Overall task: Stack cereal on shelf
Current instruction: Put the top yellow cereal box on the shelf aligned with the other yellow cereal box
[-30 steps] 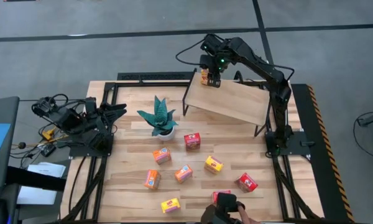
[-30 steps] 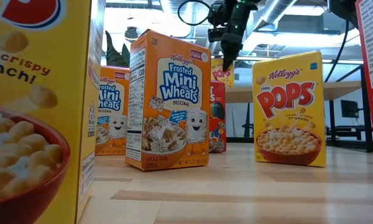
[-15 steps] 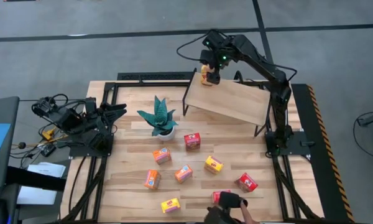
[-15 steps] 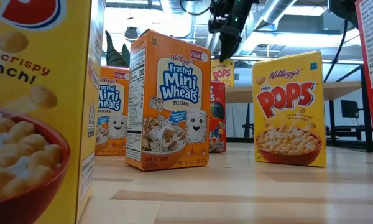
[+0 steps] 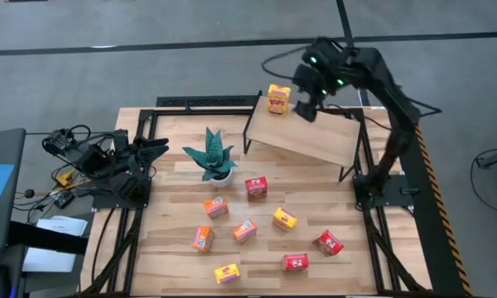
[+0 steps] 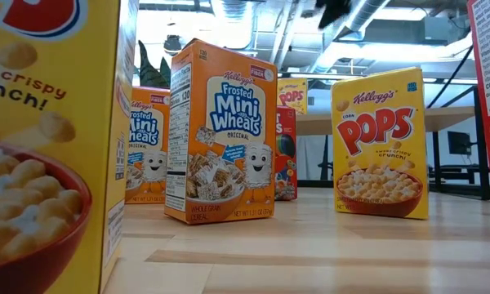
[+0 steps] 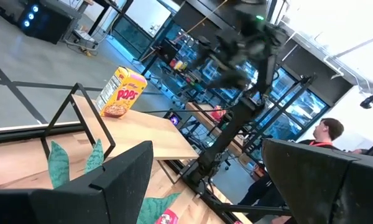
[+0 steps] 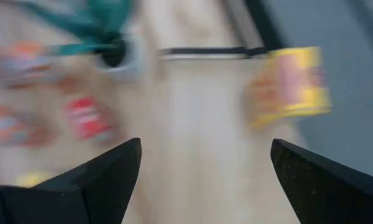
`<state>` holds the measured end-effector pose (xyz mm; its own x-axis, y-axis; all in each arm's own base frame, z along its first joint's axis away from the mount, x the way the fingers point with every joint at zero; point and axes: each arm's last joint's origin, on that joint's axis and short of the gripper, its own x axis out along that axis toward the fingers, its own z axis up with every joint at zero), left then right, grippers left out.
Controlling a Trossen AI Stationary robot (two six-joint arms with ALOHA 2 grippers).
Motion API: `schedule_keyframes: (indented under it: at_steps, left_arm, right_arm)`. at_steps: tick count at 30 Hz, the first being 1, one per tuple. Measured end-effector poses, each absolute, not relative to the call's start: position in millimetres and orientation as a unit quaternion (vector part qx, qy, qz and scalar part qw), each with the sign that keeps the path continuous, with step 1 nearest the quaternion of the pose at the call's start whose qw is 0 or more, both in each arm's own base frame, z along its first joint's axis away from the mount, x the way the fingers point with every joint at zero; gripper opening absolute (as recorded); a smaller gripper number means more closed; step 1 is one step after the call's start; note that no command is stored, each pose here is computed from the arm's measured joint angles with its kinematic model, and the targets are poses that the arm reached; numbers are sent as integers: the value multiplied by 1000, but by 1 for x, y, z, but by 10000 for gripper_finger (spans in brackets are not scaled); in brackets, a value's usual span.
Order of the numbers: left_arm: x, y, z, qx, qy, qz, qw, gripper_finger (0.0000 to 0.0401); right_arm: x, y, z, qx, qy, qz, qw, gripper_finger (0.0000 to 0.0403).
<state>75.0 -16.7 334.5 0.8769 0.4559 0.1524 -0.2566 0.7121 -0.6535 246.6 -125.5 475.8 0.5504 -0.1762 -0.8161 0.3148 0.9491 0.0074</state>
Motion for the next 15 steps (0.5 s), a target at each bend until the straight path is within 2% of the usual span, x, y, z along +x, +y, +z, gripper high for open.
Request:
schedule_keyframes:
  at_steps: [4,7,15]
  left_arm:
    - [75,-17,334,-324,-151,192,914,293]
    - [76,-17,333,-319,-146,191,917,293]
    - [76,-17,331,-314,-138,193,919,293]
  right_arm:
    - [244,-75,482,107,442,-90,886,382]
    - [247,-37,475,116,459,-88,877,378]
    - [259,53,414,108,553,-121,817,379]
